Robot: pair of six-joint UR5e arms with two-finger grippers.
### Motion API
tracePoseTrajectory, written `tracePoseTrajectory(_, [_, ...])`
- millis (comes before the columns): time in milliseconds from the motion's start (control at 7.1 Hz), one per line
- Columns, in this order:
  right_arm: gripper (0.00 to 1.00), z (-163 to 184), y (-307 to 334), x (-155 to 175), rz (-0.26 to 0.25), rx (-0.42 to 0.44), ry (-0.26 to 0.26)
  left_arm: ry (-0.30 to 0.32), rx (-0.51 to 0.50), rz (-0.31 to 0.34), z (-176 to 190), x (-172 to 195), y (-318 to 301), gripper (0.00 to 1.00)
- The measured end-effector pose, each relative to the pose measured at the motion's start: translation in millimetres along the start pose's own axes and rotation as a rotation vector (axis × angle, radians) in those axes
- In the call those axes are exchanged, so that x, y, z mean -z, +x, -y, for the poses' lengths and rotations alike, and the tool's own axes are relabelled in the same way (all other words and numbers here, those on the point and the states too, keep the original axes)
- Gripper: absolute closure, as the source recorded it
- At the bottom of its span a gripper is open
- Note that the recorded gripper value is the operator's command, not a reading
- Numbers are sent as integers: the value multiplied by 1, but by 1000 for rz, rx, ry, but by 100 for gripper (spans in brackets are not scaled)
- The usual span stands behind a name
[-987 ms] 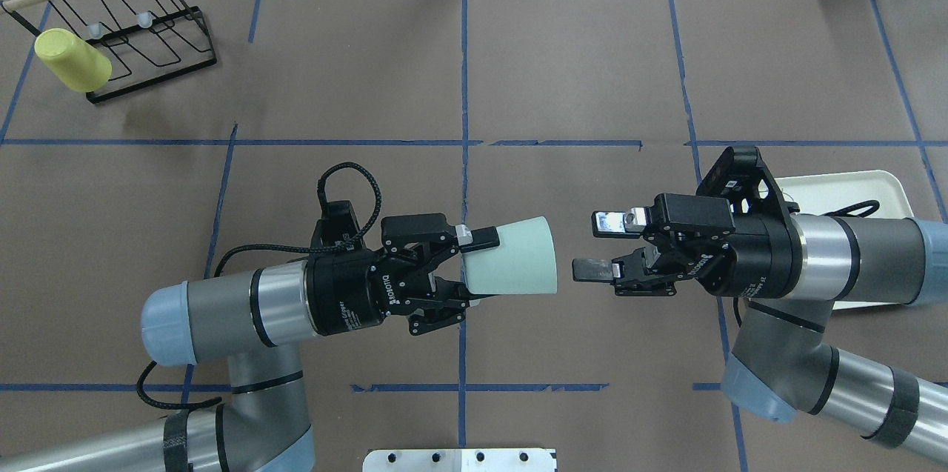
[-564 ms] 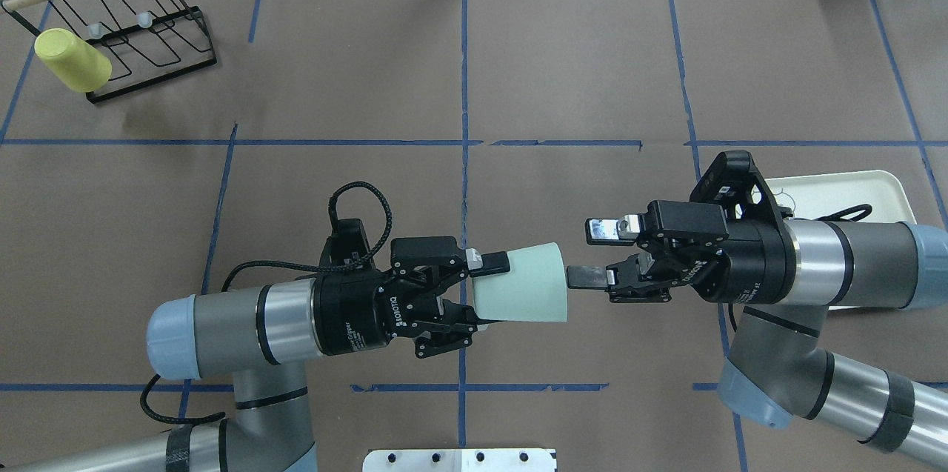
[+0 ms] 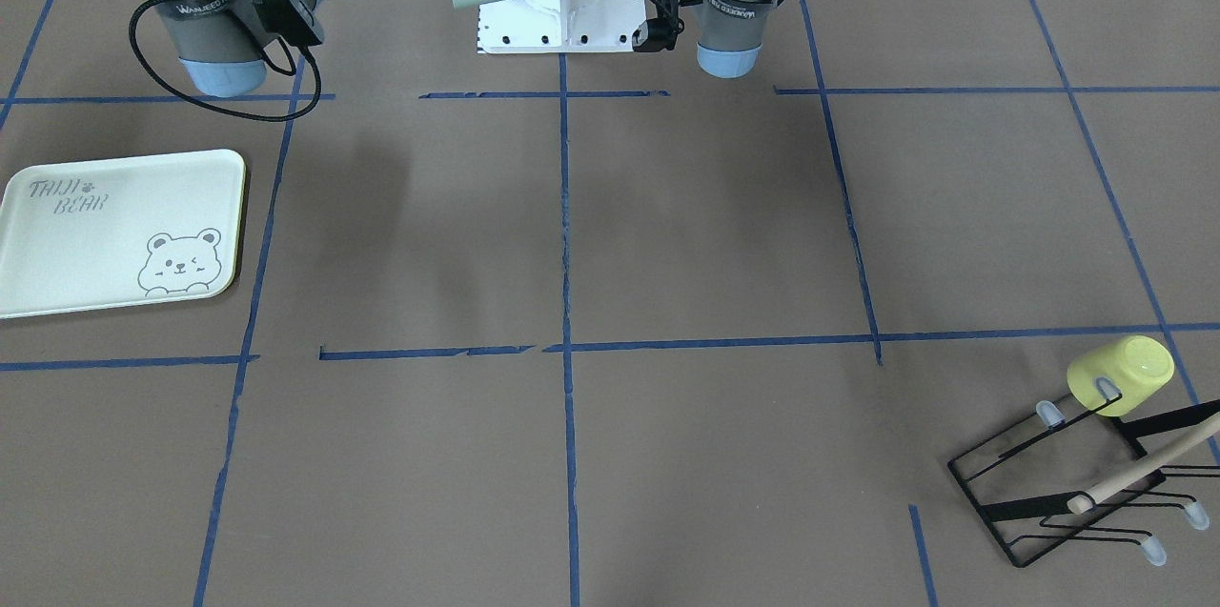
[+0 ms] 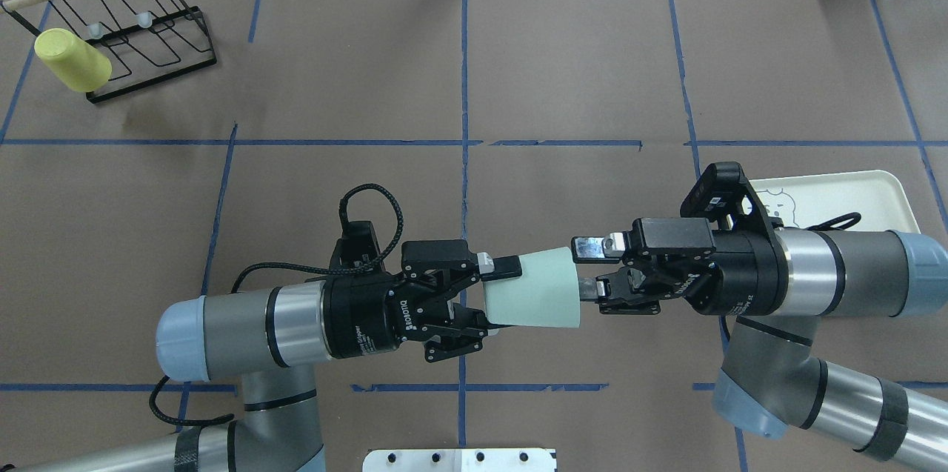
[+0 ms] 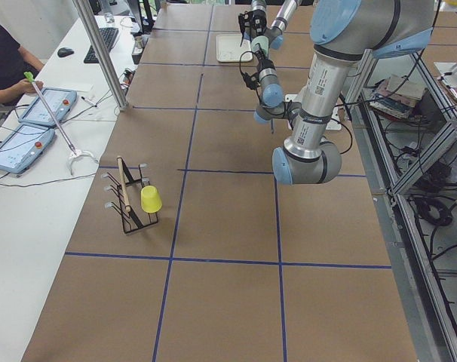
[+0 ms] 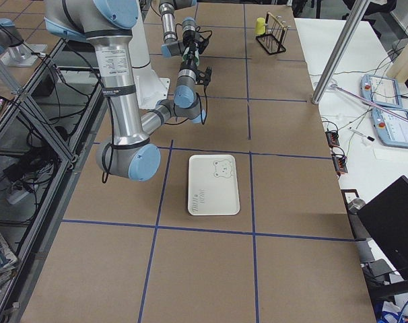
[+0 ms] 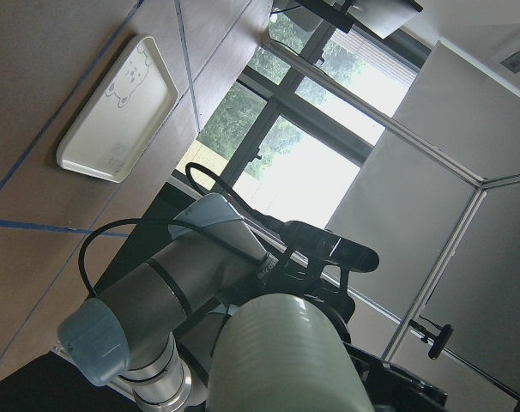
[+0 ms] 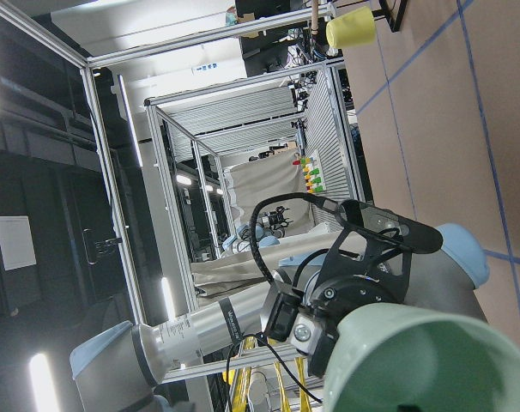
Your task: Left arm grabs green cup and hands to right arm on tray
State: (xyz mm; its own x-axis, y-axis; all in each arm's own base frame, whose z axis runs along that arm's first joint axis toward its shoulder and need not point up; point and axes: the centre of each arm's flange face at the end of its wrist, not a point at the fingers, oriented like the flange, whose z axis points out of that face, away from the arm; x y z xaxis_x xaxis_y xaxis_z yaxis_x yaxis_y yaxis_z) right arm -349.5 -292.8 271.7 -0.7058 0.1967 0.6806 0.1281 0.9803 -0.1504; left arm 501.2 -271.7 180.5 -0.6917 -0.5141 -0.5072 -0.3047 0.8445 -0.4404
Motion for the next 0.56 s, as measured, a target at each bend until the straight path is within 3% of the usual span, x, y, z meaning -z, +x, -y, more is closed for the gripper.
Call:
tracePoseTrajectory(423, [91, -4, 6, -3, 1, -5, -13, -1, 0, -1, -1, 0, 0, 71])
tracePoseTrajectory(564, [95, -4, 7, -3, 1, -6, -14, -2, 0, -1, -1, 0, 0, 57])
